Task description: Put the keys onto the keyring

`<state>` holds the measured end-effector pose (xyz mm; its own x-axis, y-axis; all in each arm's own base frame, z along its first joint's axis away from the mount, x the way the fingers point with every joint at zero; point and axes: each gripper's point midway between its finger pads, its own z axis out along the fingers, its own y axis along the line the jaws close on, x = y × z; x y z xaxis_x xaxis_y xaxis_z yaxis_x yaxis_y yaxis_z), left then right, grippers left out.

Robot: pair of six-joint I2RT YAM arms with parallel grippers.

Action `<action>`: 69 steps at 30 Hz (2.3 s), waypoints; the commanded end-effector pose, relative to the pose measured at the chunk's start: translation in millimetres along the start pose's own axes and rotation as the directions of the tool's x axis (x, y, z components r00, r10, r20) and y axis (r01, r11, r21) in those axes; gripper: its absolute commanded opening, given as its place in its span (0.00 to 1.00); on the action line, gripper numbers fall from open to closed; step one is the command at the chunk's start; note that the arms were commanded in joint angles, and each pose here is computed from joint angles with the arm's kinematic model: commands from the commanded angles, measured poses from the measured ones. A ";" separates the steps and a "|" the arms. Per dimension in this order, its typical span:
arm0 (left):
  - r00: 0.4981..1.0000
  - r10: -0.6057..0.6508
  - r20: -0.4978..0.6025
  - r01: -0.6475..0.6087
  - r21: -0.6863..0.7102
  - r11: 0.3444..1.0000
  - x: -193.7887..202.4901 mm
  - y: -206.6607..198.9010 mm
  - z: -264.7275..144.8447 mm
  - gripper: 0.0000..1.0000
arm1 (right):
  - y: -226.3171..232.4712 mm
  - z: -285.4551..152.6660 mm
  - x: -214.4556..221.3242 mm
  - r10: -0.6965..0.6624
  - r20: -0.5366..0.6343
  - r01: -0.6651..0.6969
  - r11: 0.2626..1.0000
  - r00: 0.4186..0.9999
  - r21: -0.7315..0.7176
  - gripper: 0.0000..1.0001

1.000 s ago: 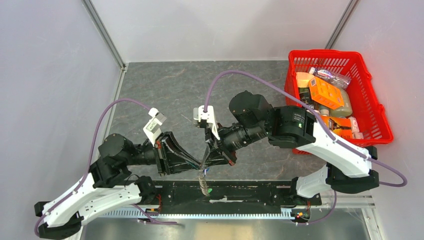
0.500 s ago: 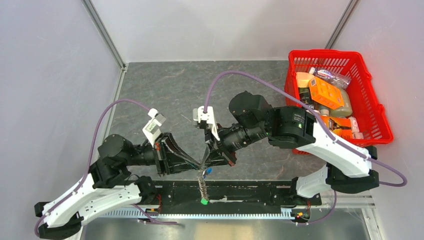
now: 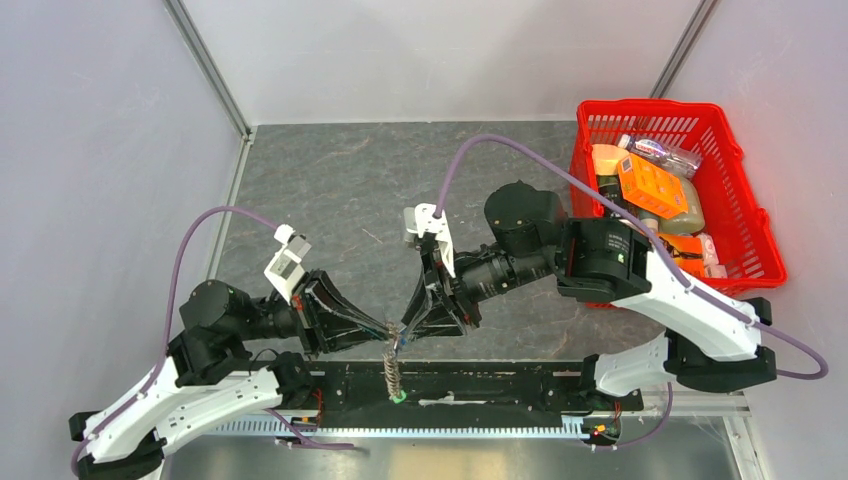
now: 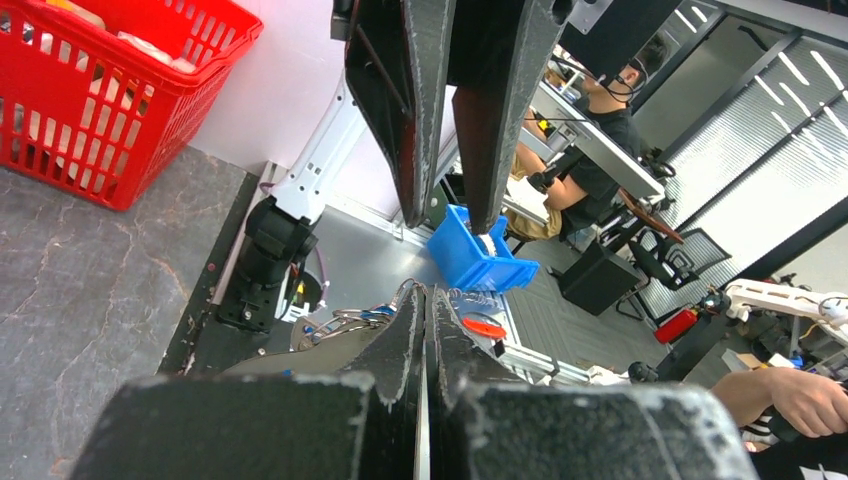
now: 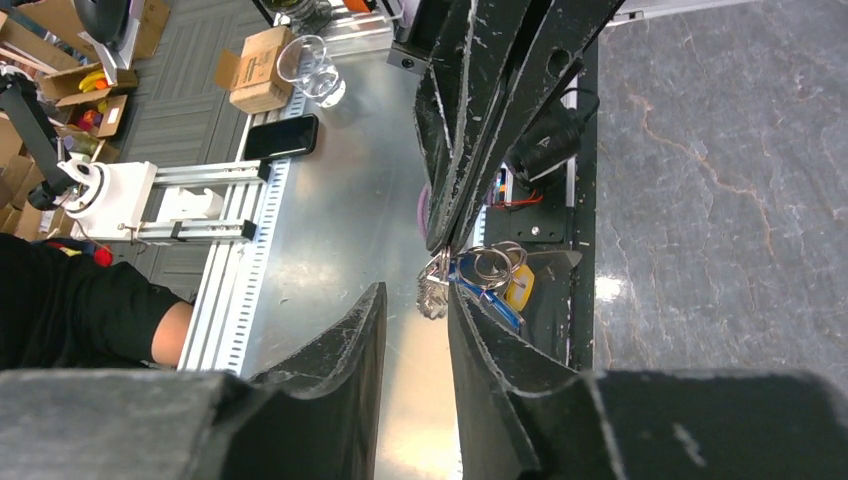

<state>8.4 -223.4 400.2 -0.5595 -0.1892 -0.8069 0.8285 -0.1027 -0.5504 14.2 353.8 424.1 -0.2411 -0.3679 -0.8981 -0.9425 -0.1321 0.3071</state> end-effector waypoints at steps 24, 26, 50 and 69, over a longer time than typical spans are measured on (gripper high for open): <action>0.954 0.057 0.296 -0.077 0.058 0.995 -33.5 -3.2 -7.5 0.02 | -26.7 -9.3 -2.7 -0.217 0.093 0.203 0.968 0.972 0.147 0.44; 0.957 0.063 0.284 -0.087 0.071 0.994 -32.5 -4.7 -4.9 0.02 | -32.5 -9.5 1.4 -0.235 0.079 0.219 0.961 0.969 0.171 0.44; 0.954 0.088 0.287 -0.111 0.067 0.992 -35.8 -2.6 0.6 0.02 | -19.1 -10.0 -5.8 -0.379 0.138 0.367 0.924 0.915 0.105 0.43; 0.953 0.084 0.289 -0.108 0.068 0.992 -33.8 -2.3 -1.7 0.02 | -19.7 -0.8 -9.9 -0.372 0.138 0.364 0.928 0.918 0.084 0.16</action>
<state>29.9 -224.2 409.3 -0.4924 -0.4141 -0.7655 0.8631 -0.1193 -0.4907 39.6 358.8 398.7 0.0654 -0.2466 -0.9669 -0.9868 -0.1599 -0.0259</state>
